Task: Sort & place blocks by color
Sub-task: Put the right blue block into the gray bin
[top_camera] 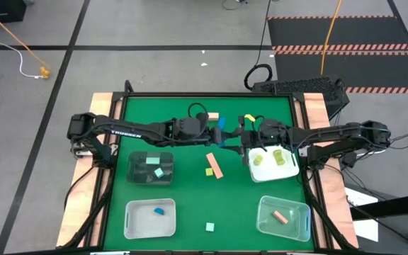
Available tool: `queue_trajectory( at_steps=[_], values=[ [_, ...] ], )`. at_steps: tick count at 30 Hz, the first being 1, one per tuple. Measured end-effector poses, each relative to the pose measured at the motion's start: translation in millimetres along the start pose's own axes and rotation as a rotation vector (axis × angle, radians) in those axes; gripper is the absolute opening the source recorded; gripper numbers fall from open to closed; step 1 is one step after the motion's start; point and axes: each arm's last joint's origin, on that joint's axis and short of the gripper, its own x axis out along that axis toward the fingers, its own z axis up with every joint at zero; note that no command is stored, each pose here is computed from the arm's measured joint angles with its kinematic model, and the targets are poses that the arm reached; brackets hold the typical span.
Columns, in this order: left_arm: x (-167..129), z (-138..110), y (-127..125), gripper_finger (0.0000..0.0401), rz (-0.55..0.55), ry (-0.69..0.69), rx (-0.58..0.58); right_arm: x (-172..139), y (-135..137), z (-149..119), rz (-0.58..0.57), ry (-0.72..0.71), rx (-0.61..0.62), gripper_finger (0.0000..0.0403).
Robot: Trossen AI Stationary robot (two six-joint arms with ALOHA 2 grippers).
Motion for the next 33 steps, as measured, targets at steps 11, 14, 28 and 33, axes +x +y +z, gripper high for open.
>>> queue_trajectory(
  at_steps=[11, 14, 28, 33],
  values=[
    [-0.6, -5.2, -1.4, 0.0242, -0.004, 0.018, 0.006, -0.2, -0.6, -4.5, -0.037, 0.059, -0.001, 0.0115],
    [-0.6, -5.7, -0.5, 0.0248, 0.006, 0.022, 0.011, -0.3, -1.3, -6.5, -0.071, 0.088, -0.026, 0.0115],
    [-1.3, -7.1, 3.6, 0.0255, 0.053, 0.047, 0.03, -0.8, -2.5, -8.2, -0.122, 0.115, -0.02, 0.0115],
    [-2.4, -7.2, 3.0, 0.0255, 0.054, 0.062, 0.017, -0.5, -3.3, -3.8, -0.129, 0.057, 0.024, 0.0115]
  ],
)
